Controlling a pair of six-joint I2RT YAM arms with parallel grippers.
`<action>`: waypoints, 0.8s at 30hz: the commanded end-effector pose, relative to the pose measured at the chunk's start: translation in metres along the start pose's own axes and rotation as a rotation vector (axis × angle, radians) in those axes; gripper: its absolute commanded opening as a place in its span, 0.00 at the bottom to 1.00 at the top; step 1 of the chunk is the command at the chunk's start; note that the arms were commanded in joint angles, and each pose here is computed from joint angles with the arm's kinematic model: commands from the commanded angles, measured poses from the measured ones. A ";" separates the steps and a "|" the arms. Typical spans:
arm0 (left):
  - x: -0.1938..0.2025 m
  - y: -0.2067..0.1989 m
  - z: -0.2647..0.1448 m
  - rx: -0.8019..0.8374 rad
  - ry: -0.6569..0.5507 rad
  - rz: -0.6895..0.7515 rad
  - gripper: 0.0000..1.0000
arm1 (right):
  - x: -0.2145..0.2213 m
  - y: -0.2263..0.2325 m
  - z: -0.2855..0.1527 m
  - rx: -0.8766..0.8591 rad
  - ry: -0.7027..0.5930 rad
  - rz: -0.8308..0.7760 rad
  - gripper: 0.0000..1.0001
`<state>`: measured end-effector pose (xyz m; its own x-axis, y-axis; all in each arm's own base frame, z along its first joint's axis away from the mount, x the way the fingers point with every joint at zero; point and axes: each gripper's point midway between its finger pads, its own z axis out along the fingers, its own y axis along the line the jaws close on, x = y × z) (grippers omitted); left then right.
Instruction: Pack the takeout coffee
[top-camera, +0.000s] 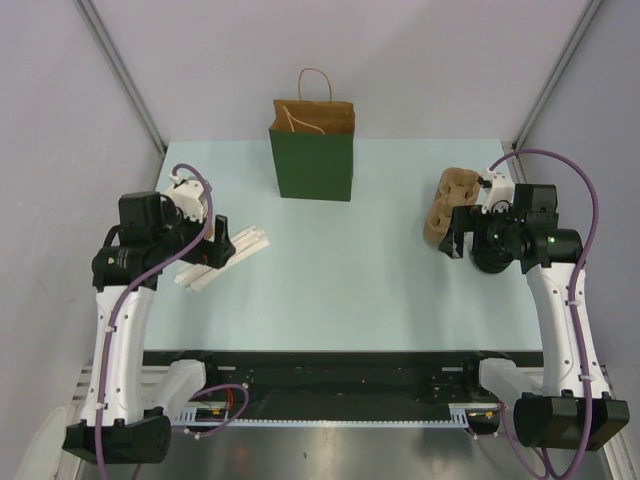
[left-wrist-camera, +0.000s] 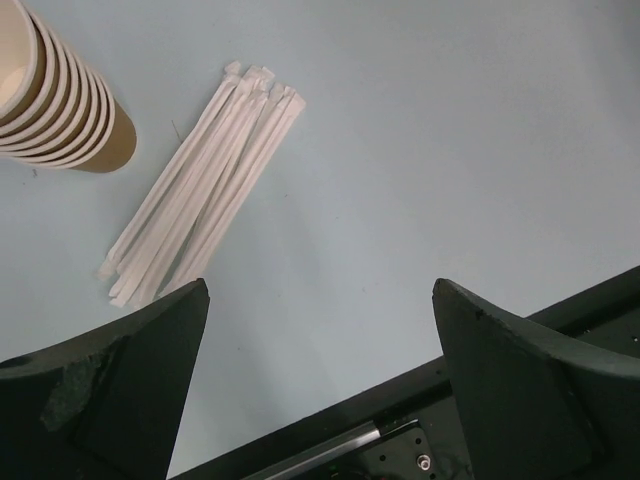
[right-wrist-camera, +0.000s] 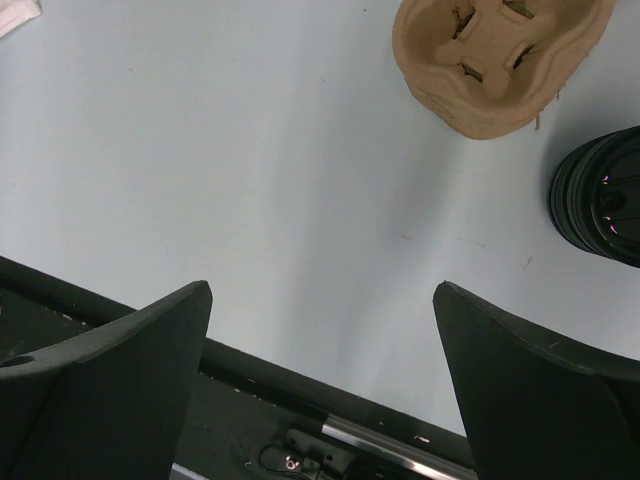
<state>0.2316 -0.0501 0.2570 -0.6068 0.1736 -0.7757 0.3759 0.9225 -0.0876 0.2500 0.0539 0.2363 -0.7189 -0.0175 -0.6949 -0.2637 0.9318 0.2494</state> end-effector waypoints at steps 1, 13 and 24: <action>-0.033 0.010 -0.007 -0.045 -0.043 0.028 1.00 | 0.002 0.002 -0.002 -0.020 0.006 -0.009 1.00; -0.088 0.084 -0.017 -0.273 -0.065 0.038 1.00 | 0.010 0.002 0.003 -0.039 0.037 -0.017 1.00; -0.068 0.138 0.031 -0.269 0.057 -0.005 0.97 | 0.018 0.002 0.010 -0.063 0.066 -0.025 1.00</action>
<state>0.3348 0.0504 0.2867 -0.6645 0.1347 -0.7350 0.1410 0.9886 0.0536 0.2415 0.0580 0.2187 -0.7548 -0.0487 -0.6541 -0.2970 0.9145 0.2747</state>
